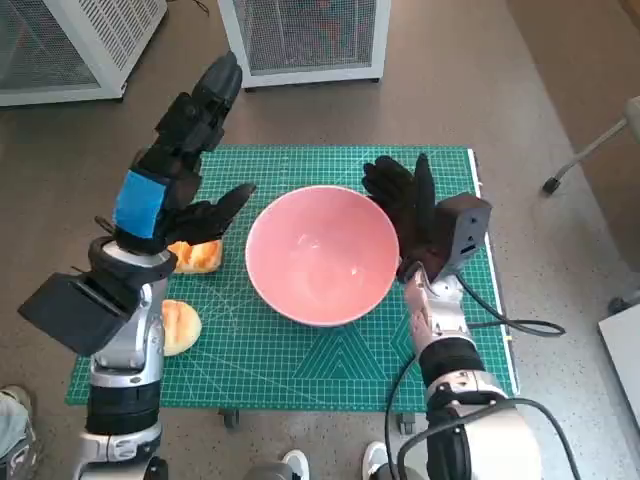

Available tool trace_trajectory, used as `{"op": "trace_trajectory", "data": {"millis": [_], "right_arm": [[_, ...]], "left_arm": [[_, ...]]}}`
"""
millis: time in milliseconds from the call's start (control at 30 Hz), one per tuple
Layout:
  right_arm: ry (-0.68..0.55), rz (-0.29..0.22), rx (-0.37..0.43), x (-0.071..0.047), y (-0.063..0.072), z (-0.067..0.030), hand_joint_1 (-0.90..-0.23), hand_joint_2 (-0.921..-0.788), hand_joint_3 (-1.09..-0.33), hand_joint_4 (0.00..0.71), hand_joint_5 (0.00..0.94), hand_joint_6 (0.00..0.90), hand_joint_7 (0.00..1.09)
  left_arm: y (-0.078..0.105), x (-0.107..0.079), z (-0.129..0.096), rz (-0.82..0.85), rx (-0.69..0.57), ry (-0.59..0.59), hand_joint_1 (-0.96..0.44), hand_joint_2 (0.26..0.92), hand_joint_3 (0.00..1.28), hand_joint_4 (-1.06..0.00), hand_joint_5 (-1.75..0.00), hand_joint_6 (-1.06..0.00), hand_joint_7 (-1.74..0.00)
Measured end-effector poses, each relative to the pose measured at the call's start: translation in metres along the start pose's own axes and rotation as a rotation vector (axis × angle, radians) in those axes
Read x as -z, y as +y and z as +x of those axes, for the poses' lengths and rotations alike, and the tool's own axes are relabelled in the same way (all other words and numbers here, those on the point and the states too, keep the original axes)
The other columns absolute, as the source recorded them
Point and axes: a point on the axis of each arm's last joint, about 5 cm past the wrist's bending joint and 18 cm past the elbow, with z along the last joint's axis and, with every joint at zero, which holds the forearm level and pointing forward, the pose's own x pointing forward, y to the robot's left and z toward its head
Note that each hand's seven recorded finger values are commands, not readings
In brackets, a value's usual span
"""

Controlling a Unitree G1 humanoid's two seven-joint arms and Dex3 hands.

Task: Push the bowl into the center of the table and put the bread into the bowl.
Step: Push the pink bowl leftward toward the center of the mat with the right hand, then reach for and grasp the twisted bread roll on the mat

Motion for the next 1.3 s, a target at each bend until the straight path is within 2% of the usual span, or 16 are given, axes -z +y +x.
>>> {"op": "trace_trajectory", "data": {"millis": [333, 500, 633, 767, 967, 1167, 1300], "right_arm": [[-0.009, 0.012, -0.003, -0.003, 0.000, 0.0017, -0.623, -0.921, -0.821, 0.176, 0.000, 0.297, 0.06], [-0.023, 0.014, -0.010, -0.006, -0.004, 0.0022, -0.627, -0.921, -0.819, 0.180, 0.002, 0.297, 0.05], [-0.073, 0.016, -0.017, -0.013, -0.010, 0.0032, -0.633, -0.921, -0.811, 0.181, 0.002, 0.299, 0.05], [-0.169, 0.002, -0.029, -0.025, -0.015, 0.0047, -0.634, -0.921, -0.807, 0.182, 0.002, 0.299, 0.05], [-0.375, -0.043, -0.094, -0.046, -0.016, 0.0060, -0.654, -0.921, -0.802, 0.183, 0.002, 0.293, 0.05], [-0.595, -0.097, -0.209, -0.070, -0.016, 0.0037, -0.666, -0.921, -0.807, 0.187, 0.004, 0.295, 0.05], [-0.729, -0.163, -0.289, -0.082, -0.018, -0.0036, -0.673, -0.921, -0.816, 0.184, 0.002, 0.283, 0.05]], "left_arm": [[0.000, -0.001, 0.000, 0.000, -0.002, -0.001, -0.65, 0.921, 0.38, -0.16, 0.00, -0.23, 0.00], [0.000, -0.001, -0.003, 0.002, -0.005, 0.002, -0.66, 0.921, 0.38, -0.16, 0.00, -0.23, -0.01], [0.002, -0.001, -0.005, 0.007, -0.010, 0.006, -0.68, 0.921, 0.38, -0.16, 0.00, -0.23, 0.00], [0.005, -0.002, -0.007, 0.012, -0.018, 0.006, -0.67, 0.921, 0.37, -0.16, 0.00, -0.23, -0.01], [0.011, -0.004, -0.009, 0.007, -0.027, -0.004, -0.66, 0.921, 0.36, -0.16, 0.00, -0.23, -0.01], [0.015, -0.006, -0.010, 0.015, -0.026, -0.008, -0.68, 0.921, 0.36, -0.15, 0.00, -0.24, -0.01], [0.018, -0.010, -0.010, 0.014, -0.022, -0.020, -0.68, 0.921, 0.36, -0.15, 0.00, -0.24, -0.01]]}}
